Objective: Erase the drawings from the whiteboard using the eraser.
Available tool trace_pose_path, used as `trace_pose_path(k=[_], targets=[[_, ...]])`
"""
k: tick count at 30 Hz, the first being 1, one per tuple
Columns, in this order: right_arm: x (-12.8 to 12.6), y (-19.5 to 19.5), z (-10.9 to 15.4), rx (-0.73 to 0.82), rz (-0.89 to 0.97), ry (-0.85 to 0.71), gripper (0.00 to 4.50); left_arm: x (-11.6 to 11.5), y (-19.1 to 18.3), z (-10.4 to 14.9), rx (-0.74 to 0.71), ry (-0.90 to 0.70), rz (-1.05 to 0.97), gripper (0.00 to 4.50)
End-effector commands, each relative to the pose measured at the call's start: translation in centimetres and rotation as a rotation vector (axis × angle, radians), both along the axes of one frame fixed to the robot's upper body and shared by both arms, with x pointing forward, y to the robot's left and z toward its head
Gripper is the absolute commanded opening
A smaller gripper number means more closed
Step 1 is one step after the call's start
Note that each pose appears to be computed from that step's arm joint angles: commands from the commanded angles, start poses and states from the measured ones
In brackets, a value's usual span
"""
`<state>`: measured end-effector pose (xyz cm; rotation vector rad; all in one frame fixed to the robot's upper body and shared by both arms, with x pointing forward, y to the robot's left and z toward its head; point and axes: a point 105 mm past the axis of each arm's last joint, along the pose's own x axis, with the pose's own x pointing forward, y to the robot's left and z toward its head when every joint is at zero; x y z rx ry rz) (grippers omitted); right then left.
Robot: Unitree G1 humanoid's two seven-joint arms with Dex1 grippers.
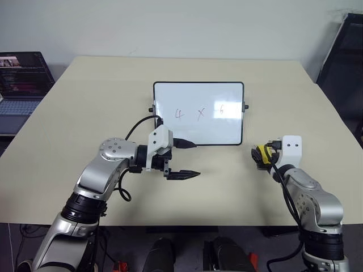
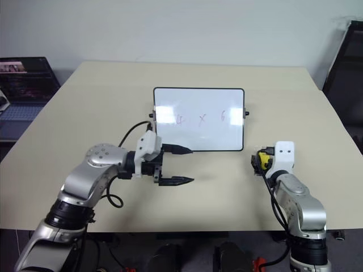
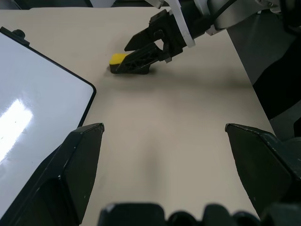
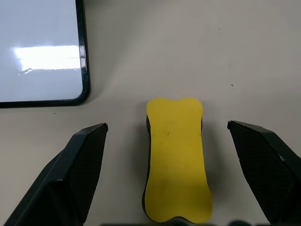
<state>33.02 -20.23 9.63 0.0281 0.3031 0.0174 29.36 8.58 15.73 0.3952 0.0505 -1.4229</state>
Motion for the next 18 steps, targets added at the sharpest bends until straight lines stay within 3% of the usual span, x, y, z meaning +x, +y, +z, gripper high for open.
trace_pose_path(k=[1, 6, 9, 15, 16, 18], targets=[[0.39, -0.09, 1.03, -0.004, 0.005, -0.049, 4.47, -0.24, -0.2, 0.37, -0.007, -0.029, -0.012, 4.5], [0.68, -0.35, 0.71, -0.001, -0.003, -0.047, 4.47, -0.13, -0.05, 0.18, -0.007, -0.027, 0.0, 4.5], [0.8, -0.35, 0.45, 0.012, -0.008, -0.044, 3.61, -0.19, 0.02, 0.12, -0.004, -0.027, 0.003, 4.5], [0.89, -0.15, 0.11, 0.008, -0.004, -0.036, 1.46, -0.27, 0.03, 0.17, 0.001, -0.029, 0.006, 4.5], [0.92, -0.11, 0.19, 0.01, -0.004, -0.039, 1.24, -0.31, -0.03, 0.23, 0.0, -0.029, 0.007, 4.5], [0.94, -0.1, 0.29, 0.012, -0.006, -0.044, 1.23, -0.25, -0.04, 0.23, -0.001, -0.022, 0.02, 4.5]])
